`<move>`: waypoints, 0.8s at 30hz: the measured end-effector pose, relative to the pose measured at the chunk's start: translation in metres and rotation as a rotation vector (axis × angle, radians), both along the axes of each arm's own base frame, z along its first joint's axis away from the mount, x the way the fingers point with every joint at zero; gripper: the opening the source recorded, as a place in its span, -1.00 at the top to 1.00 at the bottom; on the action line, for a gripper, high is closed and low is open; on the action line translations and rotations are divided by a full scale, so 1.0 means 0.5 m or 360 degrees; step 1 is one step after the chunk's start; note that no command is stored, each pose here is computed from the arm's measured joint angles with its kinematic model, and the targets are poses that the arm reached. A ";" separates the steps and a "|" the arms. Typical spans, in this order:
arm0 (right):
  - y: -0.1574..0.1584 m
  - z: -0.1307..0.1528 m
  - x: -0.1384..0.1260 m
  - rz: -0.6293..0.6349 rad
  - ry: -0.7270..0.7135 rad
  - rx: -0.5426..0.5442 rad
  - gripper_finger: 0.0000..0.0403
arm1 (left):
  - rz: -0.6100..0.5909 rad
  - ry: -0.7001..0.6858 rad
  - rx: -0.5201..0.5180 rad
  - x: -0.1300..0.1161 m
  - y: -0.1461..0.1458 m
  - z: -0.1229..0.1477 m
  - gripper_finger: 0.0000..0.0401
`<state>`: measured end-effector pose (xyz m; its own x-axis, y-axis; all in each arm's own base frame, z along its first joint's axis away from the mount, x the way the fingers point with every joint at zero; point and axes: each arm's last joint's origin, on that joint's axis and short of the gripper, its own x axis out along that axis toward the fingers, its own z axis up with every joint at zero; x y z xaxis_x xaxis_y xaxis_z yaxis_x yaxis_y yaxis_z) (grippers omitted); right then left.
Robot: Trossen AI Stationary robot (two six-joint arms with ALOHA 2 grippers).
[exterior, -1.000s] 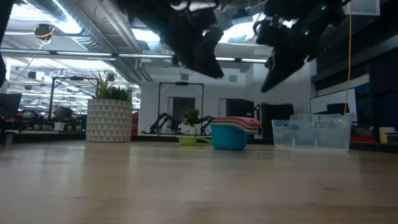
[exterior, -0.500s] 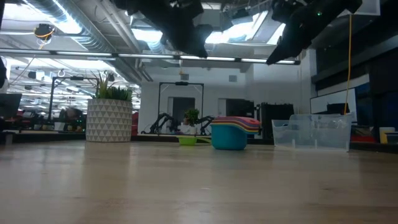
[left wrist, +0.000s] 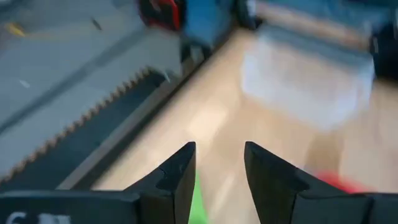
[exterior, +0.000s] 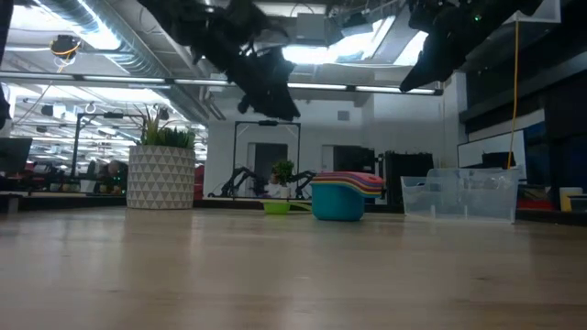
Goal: Nest measuring cups in basket
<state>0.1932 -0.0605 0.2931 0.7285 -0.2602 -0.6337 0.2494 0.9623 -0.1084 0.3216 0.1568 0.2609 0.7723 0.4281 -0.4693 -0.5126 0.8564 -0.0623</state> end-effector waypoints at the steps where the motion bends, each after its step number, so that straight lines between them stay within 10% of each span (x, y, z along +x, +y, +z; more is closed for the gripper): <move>1: 0.000 0.000 0.000 0.0002 0.0000 0.0000 0.60 | -0.0036 0.0038 -0.0019 -0.005 0.006 -0.007 0.35; 24: 0.000 0.000 0.000 -0.0001 -0.0003 0.0005 0.60 | -0.0406 0.0769 0.0029 0.039 -0.003 -0.204 0.36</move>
<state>0.1934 -0.0604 0.2932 0.7295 -0.2587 -0.6332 0.2503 0.9625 -0.1049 0.3413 0.1555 0.1588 0.5512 0.2667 -0.7906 -0.2552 0.9560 0.1446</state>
